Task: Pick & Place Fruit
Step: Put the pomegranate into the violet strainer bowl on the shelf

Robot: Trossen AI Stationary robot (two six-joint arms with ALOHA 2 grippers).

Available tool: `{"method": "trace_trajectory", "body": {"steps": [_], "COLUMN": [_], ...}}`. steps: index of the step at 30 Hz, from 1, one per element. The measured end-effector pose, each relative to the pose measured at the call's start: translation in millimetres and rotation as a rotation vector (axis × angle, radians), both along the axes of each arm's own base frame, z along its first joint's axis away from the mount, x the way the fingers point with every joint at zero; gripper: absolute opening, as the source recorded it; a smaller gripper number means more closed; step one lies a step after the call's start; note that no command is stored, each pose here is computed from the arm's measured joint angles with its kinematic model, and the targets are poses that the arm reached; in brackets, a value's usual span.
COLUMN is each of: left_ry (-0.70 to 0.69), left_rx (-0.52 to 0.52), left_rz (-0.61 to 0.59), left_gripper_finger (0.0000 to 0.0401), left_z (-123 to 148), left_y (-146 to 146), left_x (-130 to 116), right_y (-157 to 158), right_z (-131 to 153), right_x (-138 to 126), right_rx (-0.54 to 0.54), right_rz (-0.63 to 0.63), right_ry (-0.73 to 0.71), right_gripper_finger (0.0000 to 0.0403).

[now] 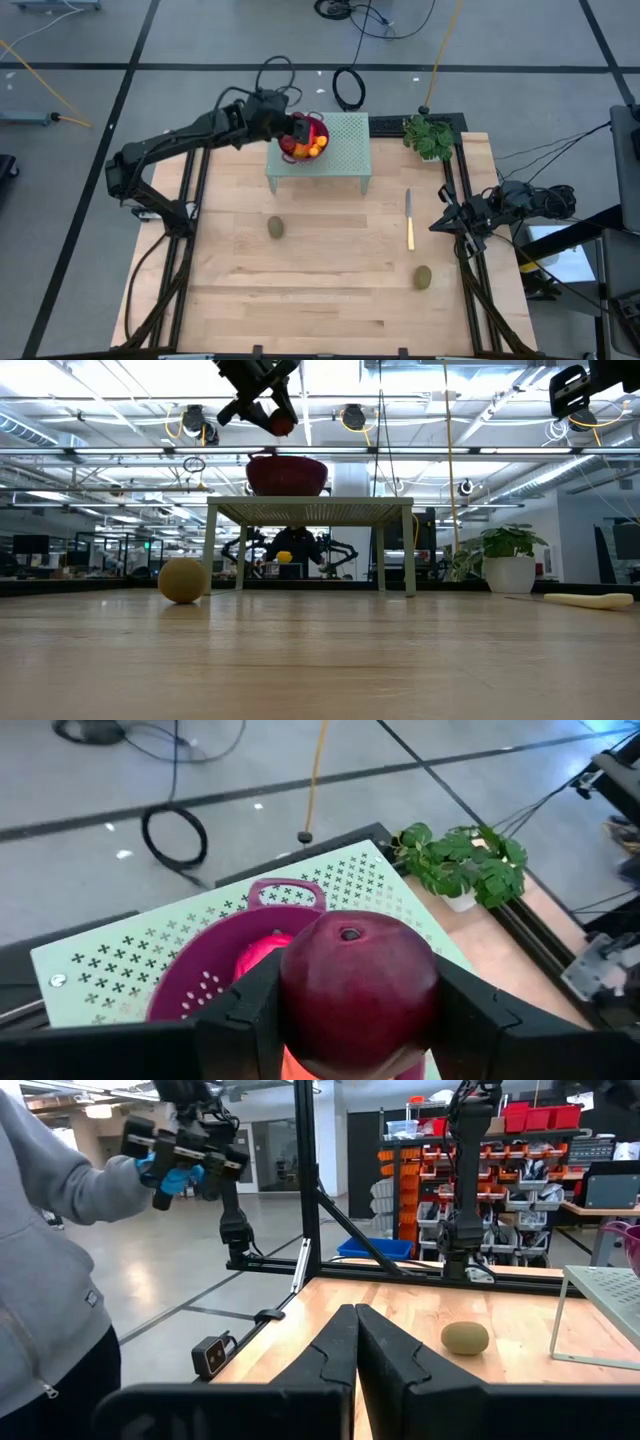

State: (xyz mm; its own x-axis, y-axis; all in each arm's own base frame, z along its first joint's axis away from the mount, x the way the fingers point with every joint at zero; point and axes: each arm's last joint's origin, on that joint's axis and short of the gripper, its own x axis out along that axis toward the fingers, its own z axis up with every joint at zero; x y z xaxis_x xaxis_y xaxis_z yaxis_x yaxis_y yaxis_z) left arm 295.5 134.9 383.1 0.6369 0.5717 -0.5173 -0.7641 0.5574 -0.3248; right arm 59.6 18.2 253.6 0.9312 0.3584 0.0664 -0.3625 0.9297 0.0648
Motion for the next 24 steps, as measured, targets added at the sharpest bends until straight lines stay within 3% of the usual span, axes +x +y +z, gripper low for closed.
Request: {"method": "trace_trajectory", "body": {"steps": [6, 14, 24], "left_ry": [-0.008, 0.022, 0.026], "left_rx": [-0.074, -0.174, -0.178], "left_rz": [-0.006, -0.037, -0.108], "left_gripper_finger": [0.0194, 0.0176, 0.0187], "left_z": [-2, -9, -22], "left_y": [30, 50, 64], "left_x": [-16, -34, -22], "right_y": [0, 0, 0], "right_z": [0, 0, 0], "right_x": [0, 0, 0], "right_rx": [0.000, 0.000, 0.001], "right_rz": [0.000, -0.002, -0.008], "right_ry": [0.000, 0.000, -0.001], "right_gripper_finger": [0.0000, 0.0000, 0.0000]}}
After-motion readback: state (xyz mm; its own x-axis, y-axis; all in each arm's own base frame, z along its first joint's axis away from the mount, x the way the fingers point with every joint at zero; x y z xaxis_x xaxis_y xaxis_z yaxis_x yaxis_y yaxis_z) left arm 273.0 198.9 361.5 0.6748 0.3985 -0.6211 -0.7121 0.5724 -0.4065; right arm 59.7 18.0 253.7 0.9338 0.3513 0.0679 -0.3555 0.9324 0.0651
